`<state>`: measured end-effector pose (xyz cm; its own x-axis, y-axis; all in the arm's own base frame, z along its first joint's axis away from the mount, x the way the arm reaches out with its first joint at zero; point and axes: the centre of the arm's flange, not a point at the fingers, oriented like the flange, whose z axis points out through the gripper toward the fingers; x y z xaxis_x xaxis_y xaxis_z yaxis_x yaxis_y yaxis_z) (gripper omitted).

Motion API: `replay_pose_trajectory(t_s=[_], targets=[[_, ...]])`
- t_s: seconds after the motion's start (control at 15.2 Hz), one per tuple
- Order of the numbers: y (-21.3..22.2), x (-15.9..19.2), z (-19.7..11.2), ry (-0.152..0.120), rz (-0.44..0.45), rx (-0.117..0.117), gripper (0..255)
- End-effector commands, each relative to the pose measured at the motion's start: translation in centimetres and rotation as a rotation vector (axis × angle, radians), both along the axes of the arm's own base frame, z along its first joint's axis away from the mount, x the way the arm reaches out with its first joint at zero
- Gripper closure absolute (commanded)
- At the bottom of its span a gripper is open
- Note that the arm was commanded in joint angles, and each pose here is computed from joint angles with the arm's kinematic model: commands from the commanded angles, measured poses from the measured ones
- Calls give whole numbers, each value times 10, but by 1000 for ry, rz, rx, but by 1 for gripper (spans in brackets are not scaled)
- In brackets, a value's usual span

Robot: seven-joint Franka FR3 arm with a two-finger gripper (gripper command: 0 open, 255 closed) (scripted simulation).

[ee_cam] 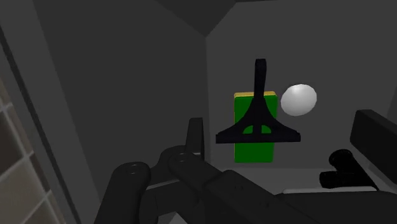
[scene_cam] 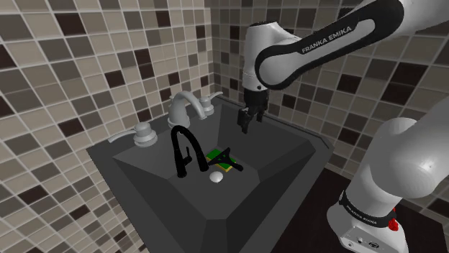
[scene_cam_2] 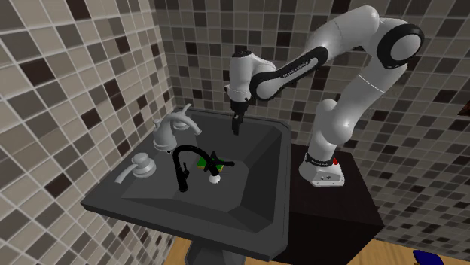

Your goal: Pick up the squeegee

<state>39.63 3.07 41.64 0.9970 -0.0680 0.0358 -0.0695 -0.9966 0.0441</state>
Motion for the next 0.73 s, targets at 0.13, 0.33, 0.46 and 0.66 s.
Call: replay_pose_trajectory(t_s=[0.13, 0.33, 0.46, 0.66], targets=[[13, 26, -47, 8, -8, -19, 0], [20, 43, -83, 15, -14, -34, 0], [24, 55, -107, 20, -18, -44, 0], [29, 72, -143, 27, -24, -58, 0]])
